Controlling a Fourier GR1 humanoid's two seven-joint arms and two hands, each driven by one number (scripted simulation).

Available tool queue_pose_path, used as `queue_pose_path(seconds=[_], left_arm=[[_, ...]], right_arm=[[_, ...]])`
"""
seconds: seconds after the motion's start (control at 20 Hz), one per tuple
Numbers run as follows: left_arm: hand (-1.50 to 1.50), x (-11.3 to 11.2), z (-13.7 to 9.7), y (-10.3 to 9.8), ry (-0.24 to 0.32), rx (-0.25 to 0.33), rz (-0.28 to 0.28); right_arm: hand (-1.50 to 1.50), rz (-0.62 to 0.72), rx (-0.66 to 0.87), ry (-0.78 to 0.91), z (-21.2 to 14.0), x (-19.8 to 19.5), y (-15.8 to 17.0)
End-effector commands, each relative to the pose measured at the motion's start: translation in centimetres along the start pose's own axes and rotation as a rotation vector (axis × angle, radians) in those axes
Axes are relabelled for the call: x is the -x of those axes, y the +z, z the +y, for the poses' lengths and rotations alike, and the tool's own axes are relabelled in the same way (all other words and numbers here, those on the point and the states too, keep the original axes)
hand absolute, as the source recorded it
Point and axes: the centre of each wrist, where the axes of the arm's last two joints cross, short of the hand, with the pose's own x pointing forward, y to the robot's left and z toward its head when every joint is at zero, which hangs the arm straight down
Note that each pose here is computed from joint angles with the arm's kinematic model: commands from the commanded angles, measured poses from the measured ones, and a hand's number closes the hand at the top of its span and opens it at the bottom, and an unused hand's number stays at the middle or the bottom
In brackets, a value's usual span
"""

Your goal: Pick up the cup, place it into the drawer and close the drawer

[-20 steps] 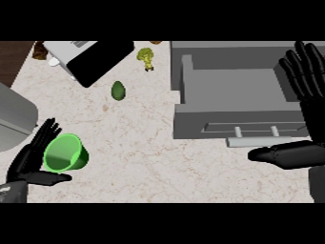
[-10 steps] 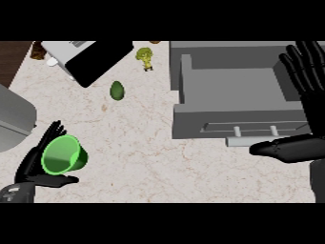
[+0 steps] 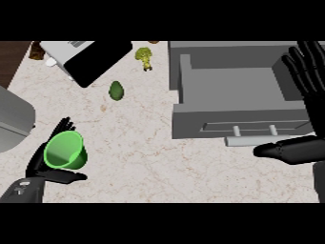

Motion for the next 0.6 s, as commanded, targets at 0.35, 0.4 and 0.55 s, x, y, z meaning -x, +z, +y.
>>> queue_pose_path(seconds=[0.35, 0.4, 0.55], left_arm=[[1.5, 0.0, -2.5, -1.9, 0.189, 0.15, -0.222], [1.5, 0.2, -1.7, -0.9, 0.136, 0.086, -0.266], [1.5, -0.2, -1.7, -1.5, -0.001, -0.014, -0.32]], right_arm=[[-1.5, -0.001, 0.019, 0.005, -0.8, -0.2, -1.4], [-1.5, 0.011, -0.002, 0.02, -0.9, 0.0, 0.1], [-1.5, 0.01, 0.013, 0.02, -0.3, 0.8, 0.9]])
